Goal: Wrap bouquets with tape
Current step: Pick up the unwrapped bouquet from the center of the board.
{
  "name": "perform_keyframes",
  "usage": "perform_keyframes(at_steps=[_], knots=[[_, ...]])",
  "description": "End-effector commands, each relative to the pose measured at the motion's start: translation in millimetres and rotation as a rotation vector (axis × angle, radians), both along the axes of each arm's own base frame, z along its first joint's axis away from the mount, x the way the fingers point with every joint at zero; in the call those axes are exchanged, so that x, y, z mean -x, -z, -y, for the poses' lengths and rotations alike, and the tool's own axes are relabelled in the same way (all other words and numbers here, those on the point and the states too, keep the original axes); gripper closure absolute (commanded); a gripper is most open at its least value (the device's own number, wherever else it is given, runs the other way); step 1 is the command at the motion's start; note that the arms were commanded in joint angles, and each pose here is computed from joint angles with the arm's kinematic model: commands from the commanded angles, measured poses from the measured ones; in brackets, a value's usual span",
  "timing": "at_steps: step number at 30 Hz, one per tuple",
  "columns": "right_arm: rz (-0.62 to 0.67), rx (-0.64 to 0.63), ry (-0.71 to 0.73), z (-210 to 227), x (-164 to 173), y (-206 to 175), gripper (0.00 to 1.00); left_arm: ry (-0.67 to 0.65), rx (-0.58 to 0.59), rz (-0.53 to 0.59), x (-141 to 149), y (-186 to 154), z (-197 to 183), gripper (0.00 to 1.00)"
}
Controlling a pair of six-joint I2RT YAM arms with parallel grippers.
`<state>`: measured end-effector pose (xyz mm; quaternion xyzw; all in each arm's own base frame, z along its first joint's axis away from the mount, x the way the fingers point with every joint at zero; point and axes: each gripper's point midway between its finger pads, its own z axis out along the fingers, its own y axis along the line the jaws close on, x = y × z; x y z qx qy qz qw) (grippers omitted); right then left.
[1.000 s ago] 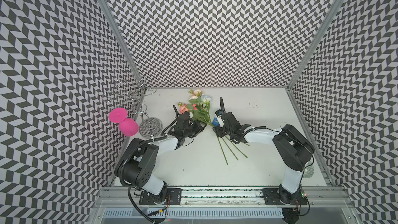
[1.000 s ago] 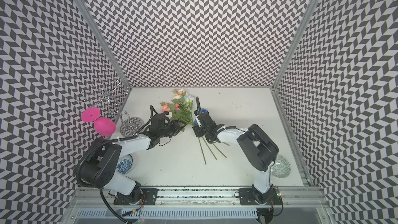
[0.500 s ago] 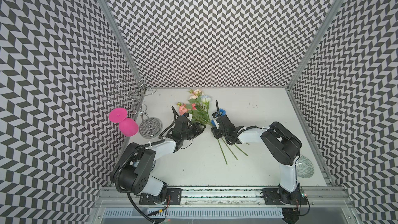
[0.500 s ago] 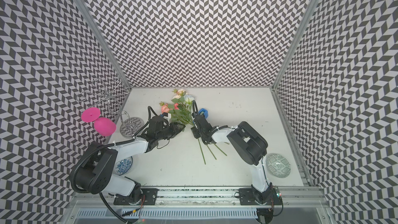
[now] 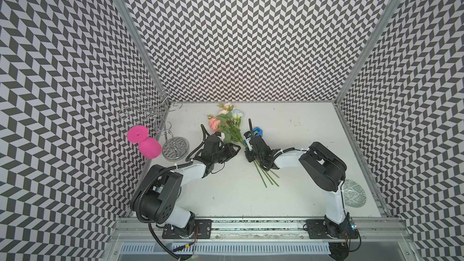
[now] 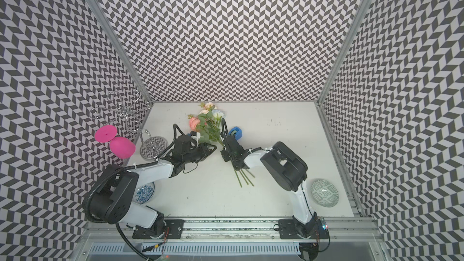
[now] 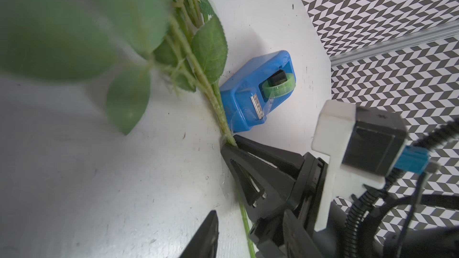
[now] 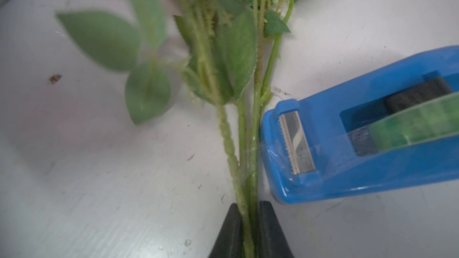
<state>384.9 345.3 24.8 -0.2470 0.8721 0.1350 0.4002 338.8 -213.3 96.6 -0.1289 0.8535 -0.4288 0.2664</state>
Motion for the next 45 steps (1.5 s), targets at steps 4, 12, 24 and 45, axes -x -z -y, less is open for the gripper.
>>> perform_keyframes(at_steps=[4,12,24,45], knots=[[-0.146,0.088,-0.047,25,22,50,1.00,-0.014,0.008,0.000,-4,4,-3,0.56],[-0.128,-0.085,-0.191,-5,16,-6,1.00,-0.012,0.036,-0.010,-16,11,5,0.53],[-0.082,-0.179,-0.262,-18,13,-51,1.00,0.007,0.076,-0.022,-35,23,31,0.25],[-0.028,-0.180,-0.324,-18,21,-70,1.00,0.028,0.177,-0.051,-52,18,69,0.74]])
